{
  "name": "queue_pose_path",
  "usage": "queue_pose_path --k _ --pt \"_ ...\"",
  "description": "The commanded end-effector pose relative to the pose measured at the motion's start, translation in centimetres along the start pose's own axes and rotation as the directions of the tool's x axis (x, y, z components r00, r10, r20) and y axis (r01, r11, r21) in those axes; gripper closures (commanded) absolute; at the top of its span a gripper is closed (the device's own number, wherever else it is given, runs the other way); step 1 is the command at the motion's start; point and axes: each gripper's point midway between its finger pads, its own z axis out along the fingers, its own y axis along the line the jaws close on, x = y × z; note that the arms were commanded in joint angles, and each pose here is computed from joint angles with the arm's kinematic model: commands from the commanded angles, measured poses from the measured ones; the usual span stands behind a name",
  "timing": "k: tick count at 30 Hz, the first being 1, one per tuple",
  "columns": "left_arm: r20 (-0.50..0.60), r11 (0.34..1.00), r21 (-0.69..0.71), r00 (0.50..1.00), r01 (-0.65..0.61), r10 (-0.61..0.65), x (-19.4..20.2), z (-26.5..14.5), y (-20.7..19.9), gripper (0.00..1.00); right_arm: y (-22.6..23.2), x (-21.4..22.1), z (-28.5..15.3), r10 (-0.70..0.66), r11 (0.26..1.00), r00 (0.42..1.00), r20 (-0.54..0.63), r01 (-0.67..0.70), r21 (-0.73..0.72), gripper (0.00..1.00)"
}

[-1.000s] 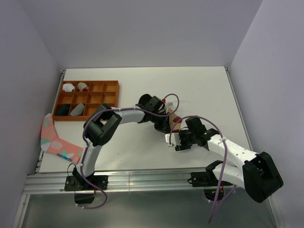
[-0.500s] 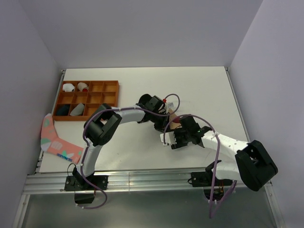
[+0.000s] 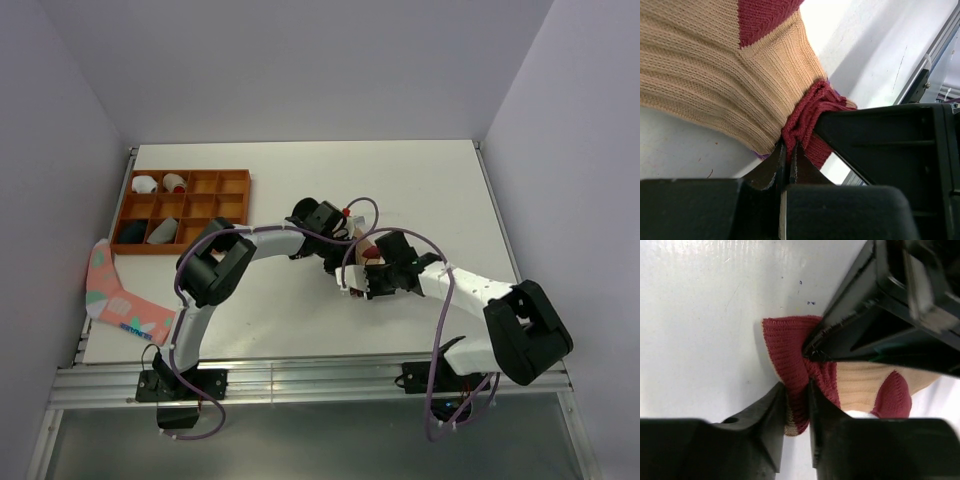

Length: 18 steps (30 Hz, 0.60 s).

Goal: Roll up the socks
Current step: Roll the sock at the center of the board.

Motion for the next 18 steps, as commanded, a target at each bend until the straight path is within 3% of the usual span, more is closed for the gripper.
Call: queue_pose_path --k 1,8,10,18 --pt "-0.084 0.987 -0.136 0.992 0.086 -0.098 3.3 0.1 3.9 0.97 0.4 0.4 -1.0 0.084 0.995 0.996 -0.01 -0.085 -0.054 0.73" --pt "0.105 0.973 -0.115 0.976 0.2 -0.188 0.7 -1.1 2.2 0.91 -0.1 -0.8 -3.6 0.243 0.957 0.968 0.063 -0.229 -0.177 0.78" --pt "0.149 0.968 -0.098 0.965 0.232 -0.216 0.2 -1.4 1.9 0.91 1.0 -0.5 -3.9 0.303 0.927 0.952 0.044 -0.283 -0.244 0.8" --pt "0.334 0.96 -0.048 0.91 0.277 -0.246 -2.5 -2.7 0.7 0.75 1.9 -0.3 -4.0 0.426 0.839 0.905 -0.002 -0.396 -0.373 0.83"
